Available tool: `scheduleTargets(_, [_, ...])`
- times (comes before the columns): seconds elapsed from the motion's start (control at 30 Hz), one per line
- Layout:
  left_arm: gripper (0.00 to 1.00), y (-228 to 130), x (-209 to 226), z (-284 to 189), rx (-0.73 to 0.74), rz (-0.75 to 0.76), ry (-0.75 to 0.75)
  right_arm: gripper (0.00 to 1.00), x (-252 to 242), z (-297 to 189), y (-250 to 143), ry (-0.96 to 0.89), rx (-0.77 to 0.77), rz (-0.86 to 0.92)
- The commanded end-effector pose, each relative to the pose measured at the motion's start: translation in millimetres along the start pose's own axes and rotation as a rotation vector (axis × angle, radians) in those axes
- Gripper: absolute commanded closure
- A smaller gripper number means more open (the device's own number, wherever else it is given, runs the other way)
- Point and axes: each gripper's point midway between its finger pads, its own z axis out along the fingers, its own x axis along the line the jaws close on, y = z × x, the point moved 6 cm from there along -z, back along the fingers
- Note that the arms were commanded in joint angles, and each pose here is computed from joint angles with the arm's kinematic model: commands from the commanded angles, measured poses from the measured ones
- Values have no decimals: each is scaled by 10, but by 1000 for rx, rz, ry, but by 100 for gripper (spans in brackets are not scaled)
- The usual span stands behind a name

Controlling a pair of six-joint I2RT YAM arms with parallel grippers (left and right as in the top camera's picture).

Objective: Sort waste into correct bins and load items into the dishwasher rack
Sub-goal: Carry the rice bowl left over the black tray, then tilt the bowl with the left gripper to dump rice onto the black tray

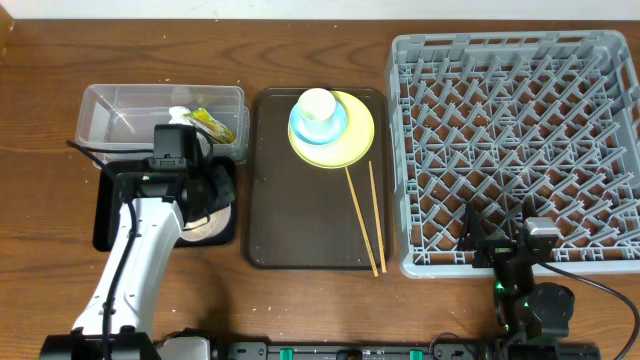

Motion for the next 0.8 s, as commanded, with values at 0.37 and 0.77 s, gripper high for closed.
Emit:
scheduleTargets(0.37, [94,-231,52,-13,122,-15,0,1,-23,0,-11,-12,4,-14])
scheduleTargets(0.77, [94,154,130,-86,-45,-82,-111,1,-23,0,-10,-13,4,-14])
